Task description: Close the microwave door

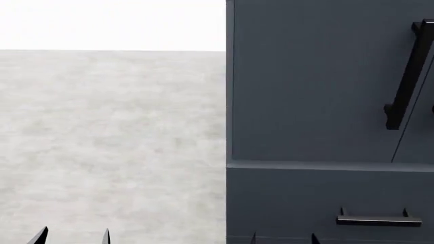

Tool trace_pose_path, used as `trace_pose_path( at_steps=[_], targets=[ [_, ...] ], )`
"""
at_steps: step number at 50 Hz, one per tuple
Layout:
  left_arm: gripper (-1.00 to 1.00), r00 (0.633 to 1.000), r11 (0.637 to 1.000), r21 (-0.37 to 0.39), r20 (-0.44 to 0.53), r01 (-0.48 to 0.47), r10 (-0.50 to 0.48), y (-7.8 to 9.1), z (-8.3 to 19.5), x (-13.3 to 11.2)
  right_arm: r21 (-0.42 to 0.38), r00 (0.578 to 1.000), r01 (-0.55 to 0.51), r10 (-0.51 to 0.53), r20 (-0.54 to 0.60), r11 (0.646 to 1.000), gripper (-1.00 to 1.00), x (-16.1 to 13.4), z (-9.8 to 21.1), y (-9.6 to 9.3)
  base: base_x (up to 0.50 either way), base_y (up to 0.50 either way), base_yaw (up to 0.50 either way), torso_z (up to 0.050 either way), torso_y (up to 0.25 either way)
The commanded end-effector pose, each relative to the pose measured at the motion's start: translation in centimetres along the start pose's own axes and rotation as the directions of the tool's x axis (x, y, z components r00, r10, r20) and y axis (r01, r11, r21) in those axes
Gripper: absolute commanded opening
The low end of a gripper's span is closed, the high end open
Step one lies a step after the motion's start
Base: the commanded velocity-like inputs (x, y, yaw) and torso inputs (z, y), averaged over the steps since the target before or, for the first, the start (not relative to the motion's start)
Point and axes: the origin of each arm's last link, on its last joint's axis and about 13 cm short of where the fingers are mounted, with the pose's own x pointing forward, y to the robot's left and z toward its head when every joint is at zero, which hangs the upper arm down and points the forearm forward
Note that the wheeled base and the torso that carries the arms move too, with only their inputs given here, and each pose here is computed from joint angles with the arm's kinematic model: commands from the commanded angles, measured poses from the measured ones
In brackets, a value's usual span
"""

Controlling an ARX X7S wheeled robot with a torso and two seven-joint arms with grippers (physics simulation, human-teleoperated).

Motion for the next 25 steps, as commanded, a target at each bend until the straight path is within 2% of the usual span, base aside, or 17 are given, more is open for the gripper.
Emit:
trace_pose_path(
  at_steps=[1, 11, 17, 19, 25],
  targets=[
    [1.00, 1.000, 1.000, -0.001, 0.000, 0.000, 0.000, -0.03, -0.04, -0.01, -0.027, 1.000, -0.007, 0.006, -0.014, 1.000, 1.00, -0.01, 0.01, 0.12, 0.00, 0.00, 0.00, 0.000, 0.000],
    [1.00, 1.000, 1.000, -0.001, 0.000, 0.000, 0.000, -0.01, -0.01, 0.03, -0.015, 1.000, 0.005, -0.005, -0.018, 1.000, 1.00, 0.05, -0.05, 0.00, 0.00, 0.44, 0.00, 0.000, 0.000],
    [1.00, 1.000, 1.000, 0.000, 0.001, 0.000, 0.000, 0.01, -0.01, 0.02, -0.031, 0.999, 0.022, -0.024, -0.048, 0.999, 1.00, 0.23, -0.21, 0.02, 0.00, 0.00, 0.00, 0.000, 0.000],
    [1.00, 1.000, 1.000, 0.000, 0.001, 0.000, 0.000, 0.02, -0.02, 0.01, -0.075, 0.993, 0.047, -0.055, -0.106, 0.996, 1.00, 0.47, -0.53, 0.05, 0.00, 0.00, 0.00, 0.000, 0.000],
    [1.00, 1.000, 1.000, 0.001, 0.001, -0.001, 0.001, 0.02, -0.04, 0.00, -0.094, 0.998, 0.028, -0.033, -0.059, 0.995, 1.00, 0.34, -0.62, 0.05, 0.00, 0.00, 0.00, 0.000, 0.000]
  ],
)
